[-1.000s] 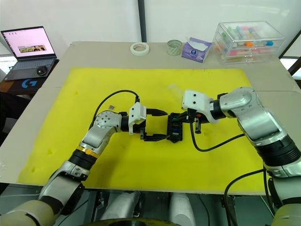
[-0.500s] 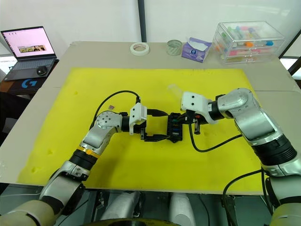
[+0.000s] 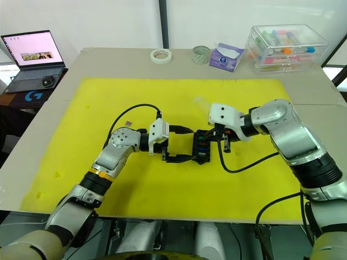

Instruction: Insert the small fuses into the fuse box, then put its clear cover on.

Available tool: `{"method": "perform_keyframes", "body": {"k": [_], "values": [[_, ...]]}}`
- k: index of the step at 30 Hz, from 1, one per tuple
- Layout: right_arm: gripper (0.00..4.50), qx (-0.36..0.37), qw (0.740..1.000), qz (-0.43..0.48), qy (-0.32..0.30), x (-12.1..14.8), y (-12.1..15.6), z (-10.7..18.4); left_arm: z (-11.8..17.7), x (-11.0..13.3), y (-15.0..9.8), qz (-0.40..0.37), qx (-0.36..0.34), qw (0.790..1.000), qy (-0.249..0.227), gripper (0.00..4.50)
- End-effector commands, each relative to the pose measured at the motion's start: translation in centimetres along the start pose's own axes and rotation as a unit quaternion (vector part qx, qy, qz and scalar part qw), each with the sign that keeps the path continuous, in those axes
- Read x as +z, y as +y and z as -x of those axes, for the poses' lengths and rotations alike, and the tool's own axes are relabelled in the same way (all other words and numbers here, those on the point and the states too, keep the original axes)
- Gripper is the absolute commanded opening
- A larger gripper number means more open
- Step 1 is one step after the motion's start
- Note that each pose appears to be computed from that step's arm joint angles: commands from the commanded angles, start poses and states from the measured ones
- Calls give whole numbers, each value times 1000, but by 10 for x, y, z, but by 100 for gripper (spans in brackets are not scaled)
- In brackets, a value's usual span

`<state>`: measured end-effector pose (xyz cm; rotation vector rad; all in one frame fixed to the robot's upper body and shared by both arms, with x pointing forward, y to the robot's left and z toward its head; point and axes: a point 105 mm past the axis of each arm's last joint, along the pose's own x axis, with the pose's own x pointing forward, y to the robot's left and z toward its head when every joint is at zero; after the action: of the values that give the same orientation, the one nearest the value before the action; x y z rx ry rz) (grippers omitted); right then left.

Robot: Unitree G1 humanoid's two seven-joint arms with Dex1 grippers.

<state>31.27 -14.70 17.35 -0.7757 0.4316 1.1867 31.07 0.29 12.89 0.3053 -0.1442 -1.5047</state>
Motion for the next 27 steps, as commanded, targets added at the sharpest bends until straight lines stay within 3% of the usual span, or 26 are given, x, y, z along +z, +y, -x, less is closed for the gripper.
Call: {"method": "perform_keyframes", "body": {"k": [1,27], "values": [[0,-19,1000,16,-13,10,-6,7,0,10,5,-22,4,1000,-9,445],[0,-17,1000,8,11,0,-4,5,0,9,6,-23,7,1000,-6,445]]}}
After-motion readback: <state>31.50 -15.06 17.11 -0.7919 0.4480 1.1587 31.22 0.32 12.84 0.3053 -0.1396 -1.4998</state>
